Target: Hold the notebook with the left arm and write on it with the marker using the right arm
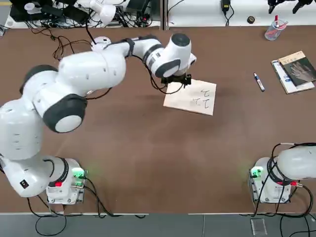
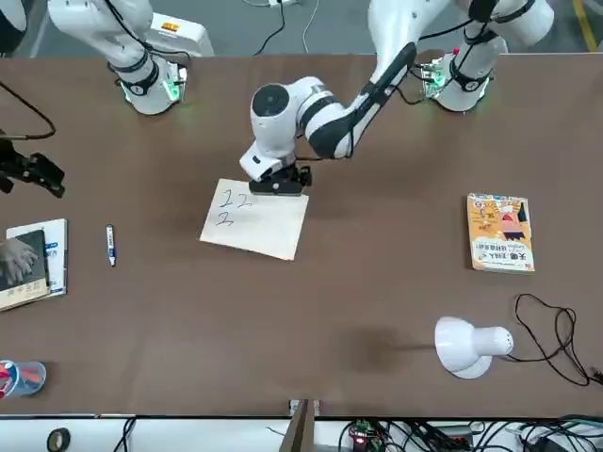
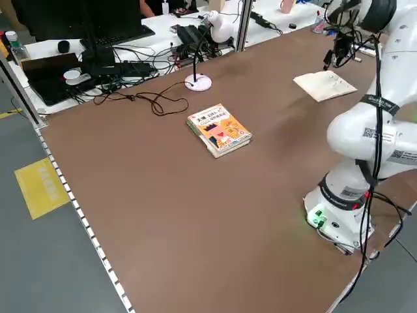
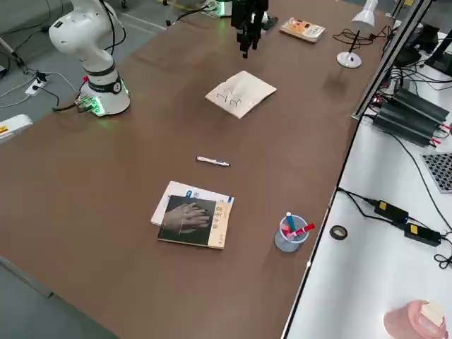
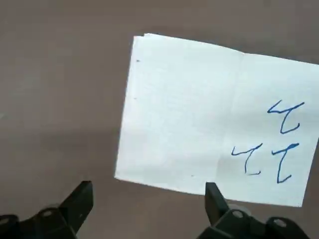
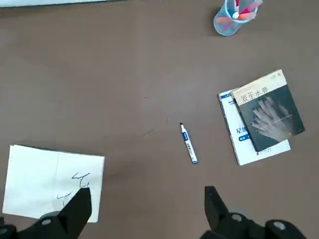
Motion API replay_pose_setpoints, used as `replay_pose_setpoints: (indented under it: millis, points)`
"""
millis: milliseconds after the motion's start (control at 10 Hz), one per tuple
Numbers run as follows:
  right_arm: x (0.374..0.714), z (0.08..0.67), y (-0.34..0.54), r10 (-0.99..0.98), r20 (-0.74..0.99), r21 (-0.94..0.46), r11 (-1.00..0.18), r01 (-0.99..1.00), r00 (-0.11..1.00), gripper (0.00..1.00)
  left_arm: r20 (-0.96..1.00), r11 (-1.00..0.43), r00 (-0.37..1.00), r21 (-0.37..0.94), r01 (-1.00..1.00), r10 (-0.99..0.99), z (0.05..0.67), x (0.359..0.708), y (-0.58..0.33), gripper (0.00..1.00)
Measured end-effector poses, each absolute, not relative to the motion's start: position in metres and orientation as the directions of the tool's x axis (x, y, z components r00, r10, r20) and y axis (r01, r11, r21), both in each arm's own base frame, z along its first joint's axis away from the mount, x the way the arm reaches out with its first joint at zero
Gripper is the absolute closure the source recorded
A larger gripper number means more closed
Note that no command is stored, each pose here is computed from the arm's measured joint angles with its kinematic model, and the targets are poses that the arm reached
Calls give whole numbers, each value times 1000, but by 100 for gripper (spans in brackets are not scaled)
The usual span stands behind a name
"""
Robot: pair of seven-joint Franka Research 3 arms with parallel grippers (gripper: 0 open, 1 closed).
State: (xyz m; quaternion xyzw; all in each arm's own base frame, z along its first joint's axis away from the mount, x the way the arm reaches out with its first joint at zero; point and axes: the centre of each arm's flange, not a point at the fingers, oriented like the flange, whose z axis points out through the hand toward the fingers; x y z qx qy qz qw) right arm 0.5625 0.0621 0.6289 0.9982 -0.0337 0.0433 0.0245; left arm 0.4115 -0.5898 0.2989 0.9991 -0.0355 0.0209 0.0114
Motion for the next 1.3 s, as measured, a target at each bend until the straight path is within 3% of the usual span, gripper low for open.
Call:
replay_pose_setpoints:
  millis: [800,1300]
  points:
    - [560,626,60,-38,61,53,-998,-42,997,0,81,-996,995,67,-63,-58,250,426,-593,0]
    - [559,624,64,-40,49,22,-999,-41,998,0,120,-997,992,47,-55,-49,229,464,-566,0]
